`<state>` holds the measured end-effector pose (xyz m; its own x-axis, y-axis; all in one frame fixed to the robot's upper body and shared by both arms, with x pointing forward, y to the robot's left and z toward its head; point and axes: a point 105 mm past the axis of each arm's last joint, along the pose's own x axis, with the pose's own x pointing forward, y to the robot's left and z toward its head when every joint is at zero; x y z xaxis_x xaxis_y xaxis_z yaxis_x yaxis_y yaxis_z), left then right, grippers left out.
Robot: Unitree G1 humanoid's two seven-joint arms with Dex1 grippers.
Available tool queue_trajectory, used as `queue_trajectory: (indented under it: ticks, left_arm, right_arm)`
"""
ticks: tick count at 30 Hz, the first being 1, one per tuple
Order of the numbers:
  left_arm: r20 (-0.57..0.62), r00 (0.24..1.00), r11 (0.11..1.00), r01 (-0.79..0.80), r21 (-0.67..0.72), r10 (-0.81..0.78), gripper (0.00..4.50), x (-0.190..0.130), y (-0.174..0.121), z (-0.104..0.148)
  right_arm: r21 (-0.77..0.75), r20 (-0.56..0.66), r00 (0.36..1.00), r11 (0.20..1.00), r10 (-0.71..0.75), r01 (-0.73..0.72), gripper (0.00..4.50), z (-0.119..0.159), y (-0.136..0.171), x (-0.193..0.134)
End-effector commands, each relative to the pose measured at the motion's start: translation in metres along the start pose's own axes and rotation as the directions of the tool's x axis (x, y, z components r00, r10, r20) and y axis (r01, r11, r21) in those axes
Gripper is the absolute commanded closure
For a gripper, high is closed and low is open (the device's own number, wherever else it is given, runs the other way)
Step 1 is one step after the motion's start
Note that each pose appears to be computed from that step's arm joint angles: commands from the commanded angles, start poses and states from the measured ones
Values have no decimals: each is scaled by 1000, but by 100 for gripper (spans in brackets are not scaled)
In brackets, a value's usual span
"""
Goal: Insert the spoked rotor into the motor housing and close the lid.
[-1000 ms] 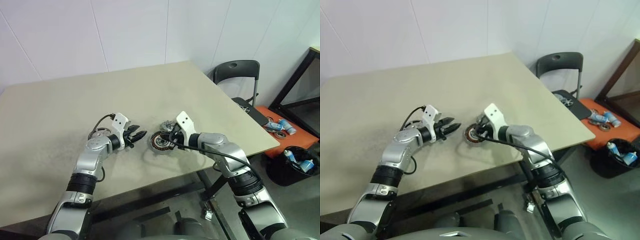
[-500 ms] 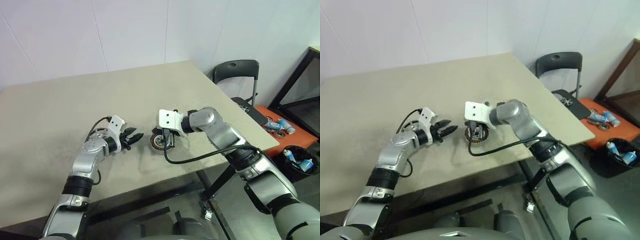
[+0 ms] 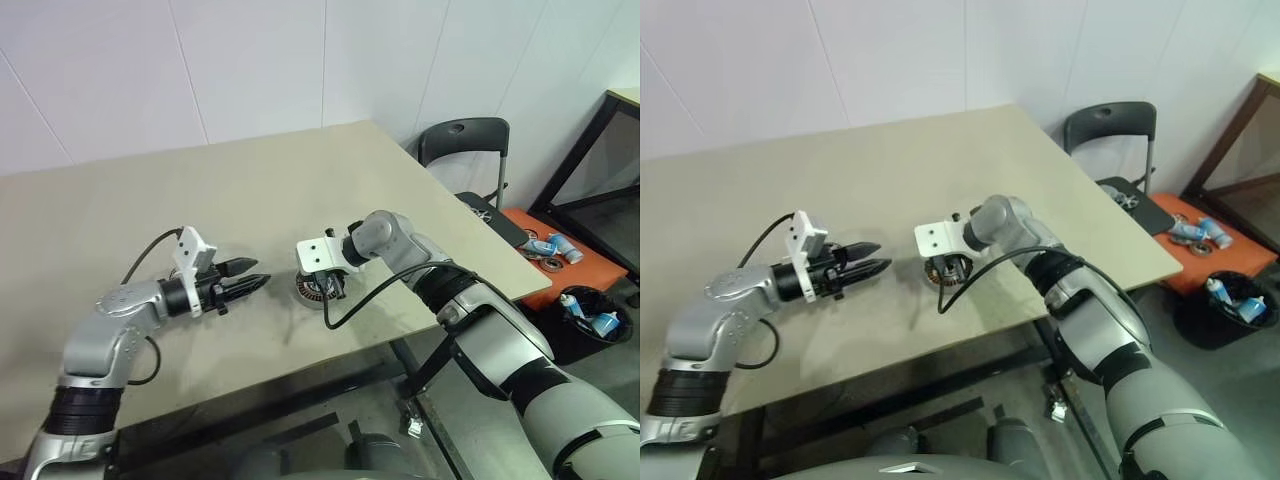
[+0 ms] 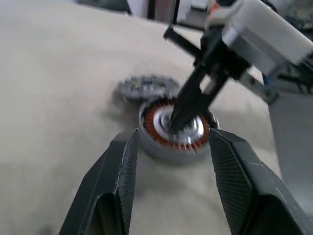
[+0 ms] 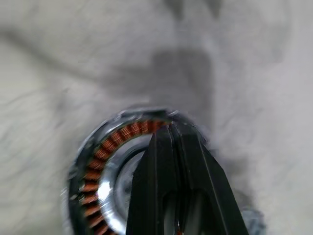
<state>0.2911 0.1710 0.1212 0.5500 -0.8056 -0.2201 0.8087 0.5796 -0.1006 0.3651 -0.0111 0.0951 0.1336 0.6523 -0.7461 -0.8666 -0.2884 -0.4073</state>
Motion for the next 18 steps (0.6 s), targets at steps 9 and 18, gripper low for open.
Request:
queue_trajectory:
  ticks: [9,18]
  left_arm:
    - [-6,1000,999,7,38,-7,209,5,-9,3]
    - [-2,1000,1000,15,16,-15,209,10,-12,-1]
  right_arm:
    - [-28,6,999,999,-32,32,447,2,-8,-7]
    - [3,22,995,996,-95,95,447,7,-23,-14]
